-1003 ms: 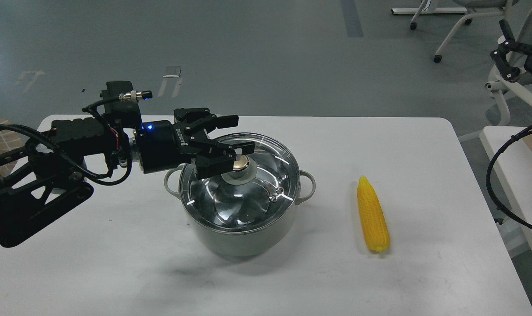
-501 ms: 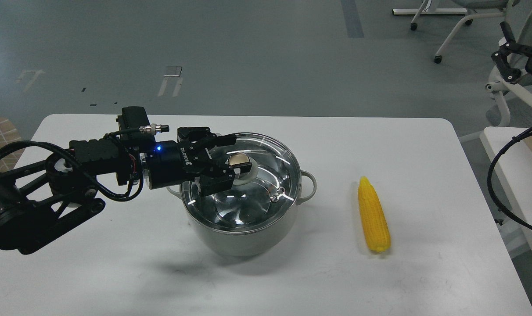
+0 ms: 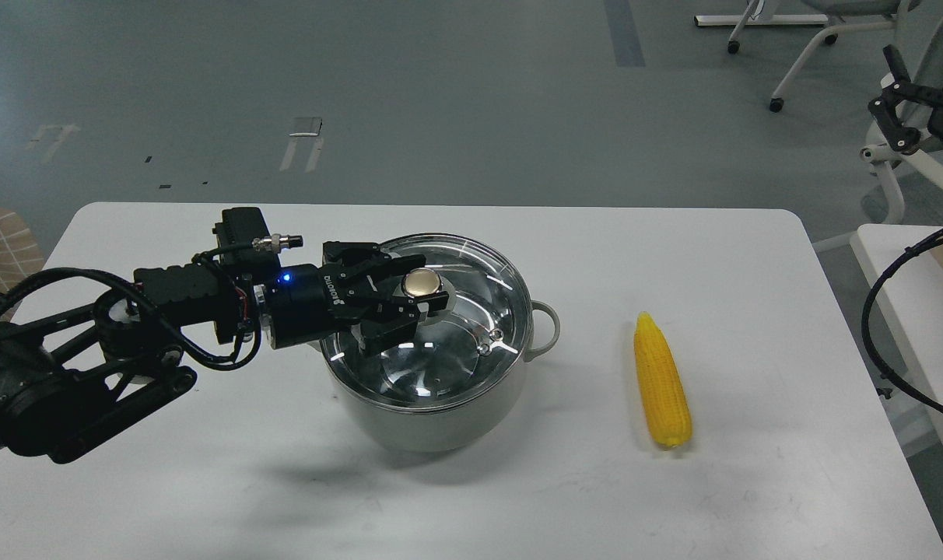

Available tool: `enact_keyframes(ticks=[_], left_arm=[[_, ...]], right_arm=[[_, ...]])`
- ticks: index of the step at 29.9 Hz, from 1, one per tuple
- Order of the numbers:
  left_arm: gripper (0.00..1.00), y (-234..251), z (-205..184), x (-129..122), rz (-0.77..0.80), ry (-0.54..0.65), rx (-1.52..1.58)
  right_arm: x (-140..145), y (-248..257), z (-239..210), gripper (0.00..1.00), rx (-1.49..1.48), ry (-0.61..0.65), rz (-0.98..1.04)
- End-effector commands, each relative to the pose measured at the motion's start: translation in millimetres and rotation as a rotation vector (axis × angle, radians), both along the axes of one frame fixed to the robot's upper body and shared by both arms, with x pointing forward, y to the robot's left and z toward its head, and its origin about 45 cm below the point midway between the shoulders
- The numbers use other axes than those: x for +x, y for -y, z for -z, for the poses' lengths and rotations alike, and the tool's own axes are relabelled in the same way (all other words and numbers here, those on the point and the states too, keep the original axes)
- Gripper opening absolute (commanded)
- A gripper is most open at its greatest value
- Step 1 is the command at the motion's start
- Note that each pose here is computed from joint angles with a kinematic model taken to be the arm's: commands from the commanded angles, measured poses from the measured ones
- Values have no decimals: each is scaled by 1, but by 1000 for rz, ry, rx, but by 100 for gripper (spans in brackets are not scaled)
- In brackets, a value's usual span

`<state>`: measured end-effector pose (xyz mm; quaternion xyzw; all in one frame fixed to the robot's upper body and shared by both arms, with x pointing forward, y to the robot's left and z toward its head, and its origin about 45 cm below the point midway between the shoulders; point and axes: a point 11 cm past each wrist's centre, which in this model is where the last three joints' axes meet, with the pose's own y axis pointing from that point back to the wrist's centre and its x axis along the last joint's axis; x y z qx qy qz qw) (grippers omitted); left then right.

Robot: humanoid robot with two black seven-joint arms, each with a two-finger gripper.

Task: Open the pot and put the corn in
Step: 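Lift the glass lid off the pot with the left gripper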

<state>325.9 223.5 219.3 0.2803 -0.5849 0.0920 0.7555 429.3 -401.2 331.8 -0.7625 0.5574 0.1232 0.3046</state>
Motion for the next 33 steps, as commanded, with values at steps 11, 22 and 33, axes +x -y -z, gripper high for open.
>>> enact_keyframes(ticks=[11, 22, 33], left_arm=[[29, -1, -35, -8, 50, 80, 4], [27, -128, -96, 2, -285, 114, -5], [27, -302, -6, -26, -786, 29, 170]], right_arm=[[-1, 2, 2, 100, -4, -6, 2], [-4, 5, 6, 100, -9, -16, 8], [-4, -2, 15, 100, 9, -28, 0]])
